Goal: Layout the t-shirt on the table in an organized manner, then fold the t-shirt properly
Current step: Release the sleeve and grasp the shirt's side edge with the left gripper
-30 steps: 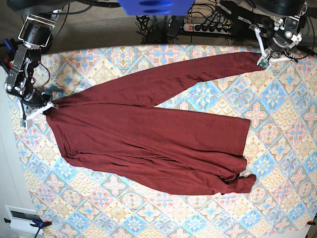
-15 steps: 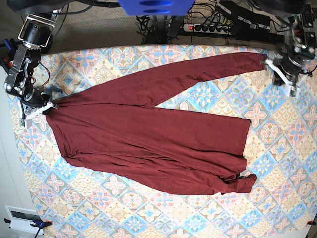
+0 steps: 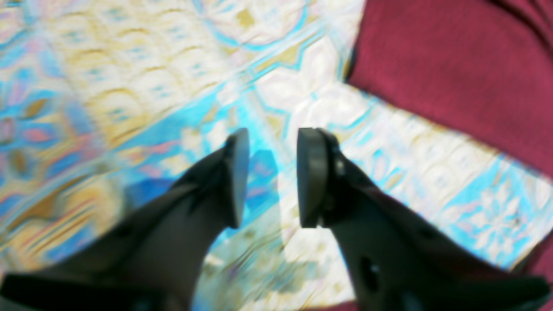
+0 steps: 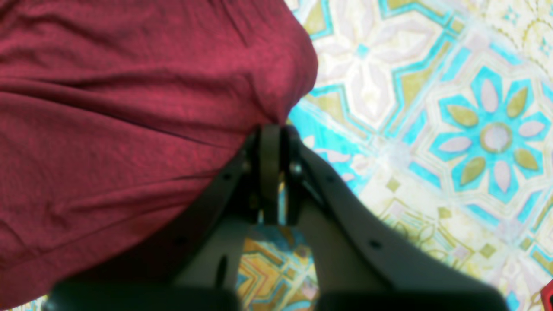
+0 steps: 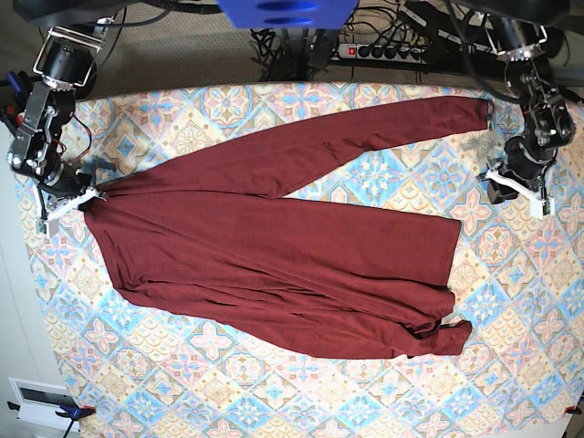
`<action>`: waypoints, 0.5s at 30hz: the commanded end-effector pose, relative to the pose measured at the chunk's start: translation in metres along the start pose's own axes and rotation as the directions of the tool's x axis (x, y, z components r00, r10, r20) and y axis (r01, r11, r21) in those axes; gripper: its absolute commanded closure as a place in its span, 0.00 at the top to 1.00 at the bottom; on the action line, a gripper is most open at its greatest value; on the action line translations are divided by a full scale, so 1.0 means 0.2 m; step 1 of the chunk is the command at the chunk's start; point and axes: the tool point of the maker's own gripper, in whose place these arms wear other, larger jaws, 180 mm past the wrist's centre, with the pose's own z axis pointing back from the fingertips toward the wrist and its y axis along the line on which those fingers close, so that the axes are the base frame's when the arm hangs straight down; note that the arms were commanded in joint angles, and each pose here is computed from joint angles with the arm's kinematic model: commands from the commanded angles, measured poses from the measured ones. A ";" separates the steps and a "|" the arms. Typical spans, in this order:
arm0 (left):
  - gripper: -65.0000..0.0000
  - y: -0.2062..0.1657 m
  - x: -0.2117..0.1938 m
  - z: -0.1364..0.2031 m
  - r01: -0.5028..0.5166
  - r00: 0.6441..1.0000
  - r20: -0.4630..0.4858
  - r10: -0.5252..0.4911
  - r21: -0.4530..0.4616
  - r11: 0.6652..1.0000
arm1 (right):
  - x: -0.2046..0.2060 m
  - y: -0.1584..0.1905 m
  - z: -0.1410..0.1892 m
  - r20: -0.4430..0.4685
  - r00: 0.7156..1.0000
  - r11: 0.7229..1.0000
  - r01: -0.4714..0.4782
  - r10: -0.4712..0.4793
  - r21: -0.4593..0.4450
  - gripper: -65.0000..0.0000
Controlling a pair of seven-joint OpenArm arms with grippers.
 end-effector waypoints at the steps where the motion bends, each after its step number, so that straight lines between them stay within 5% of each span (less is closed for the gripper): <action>1: 0.37 -0.02 0.11 0.00 0.002 0.998 0.060 -0.001 -0.013 1.000 | 0.11 -0.02 0.04 0.060 0.998 1.000 -0.020 0.020 -0.010 0.01; 15: 0.39 -0.28 0.04 -0.35 -0.175 0.983 -0.087 0.164 -0.137 0.975 | 0.12 -0.01 0.04 0.062 0.998 1.000 -0.019 0.020 -0.007 0.01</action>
